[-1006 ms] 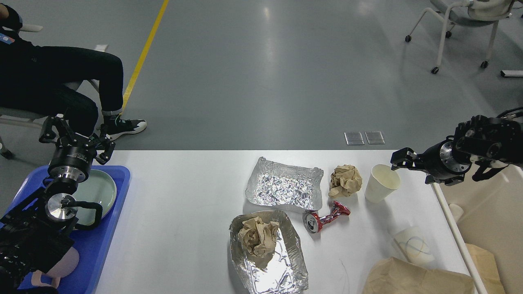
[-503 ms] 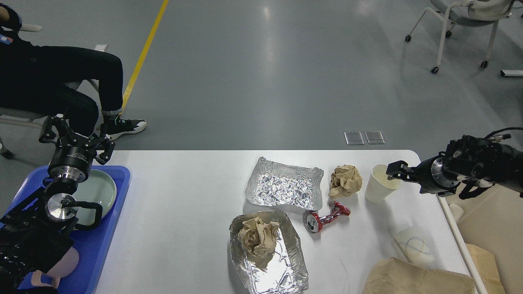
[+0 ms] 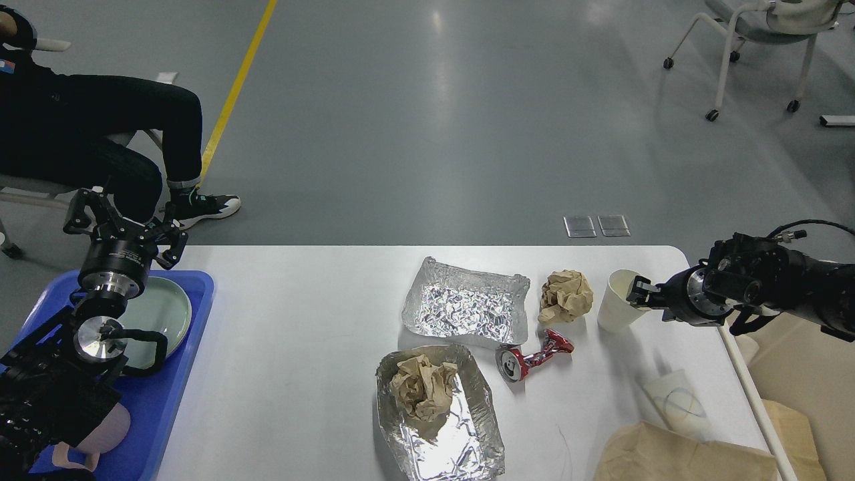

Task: Tidy desktop
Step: 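Grasp the white paper cup with the right gripper, then lift the paper cup and drop it into the beige bin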

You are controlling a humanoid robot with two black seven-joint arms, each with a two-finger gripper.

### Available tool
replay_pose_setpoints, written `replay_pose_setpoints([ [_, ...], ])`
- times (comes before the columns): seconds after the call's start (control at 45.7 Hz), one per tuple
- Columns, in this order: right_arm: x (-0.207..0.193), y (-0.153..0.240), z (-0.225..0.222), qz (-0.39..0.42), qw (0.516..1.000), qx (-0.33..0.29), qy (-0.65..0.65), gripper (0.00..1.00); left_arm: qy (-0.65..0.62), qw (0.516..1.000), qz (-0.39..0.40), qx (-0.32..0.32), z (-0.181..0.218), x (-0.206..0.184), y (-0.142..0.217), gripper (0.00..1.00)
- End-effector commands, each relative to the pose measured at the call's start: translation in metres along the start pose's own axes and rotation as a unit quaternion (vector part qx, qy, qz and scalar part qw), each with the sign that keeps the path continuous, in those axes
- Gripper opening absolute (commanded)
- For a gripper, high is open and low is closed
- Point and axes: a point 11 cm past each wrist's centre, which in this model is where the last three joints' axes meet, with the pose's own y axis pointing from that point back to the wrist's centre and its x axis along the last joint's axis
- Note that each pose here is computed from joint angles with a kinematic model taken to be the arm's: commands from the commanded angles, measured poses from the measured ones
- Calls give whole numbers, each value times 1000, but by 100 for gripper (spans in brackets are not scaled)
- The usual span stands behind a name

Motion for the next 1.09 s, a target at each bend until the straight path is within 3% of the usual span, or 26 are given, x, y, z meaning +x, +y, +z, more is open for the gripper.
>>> replay_pose_setpoints([
  [0.0, 7, 5, 1, 7, 1000, 0, 2, 0, 0, 1000, 1, 0, 0, 0, 0, 97],
  [0.416, 29, 20, -4, 27, 1000, 12, -4, 0, 0, 1000, 0, 1, 0, 0, 0, 96],
  [0.635, 91, 90, -9, 72, 996, 51, -34, 0, 0, 1000, 0, 0, 0, 0, 0, 97],
  [0.897, 150, 203, -27, 94, 981, 152, -70, 0, 0, 1000, 0, 0, 0, 0, 0, 96],
  [1.072, 163, 207, -6, 125, 980, 130, -81, 0, 0, 1000, 0, 0, 0, 0, 0, 96],
])
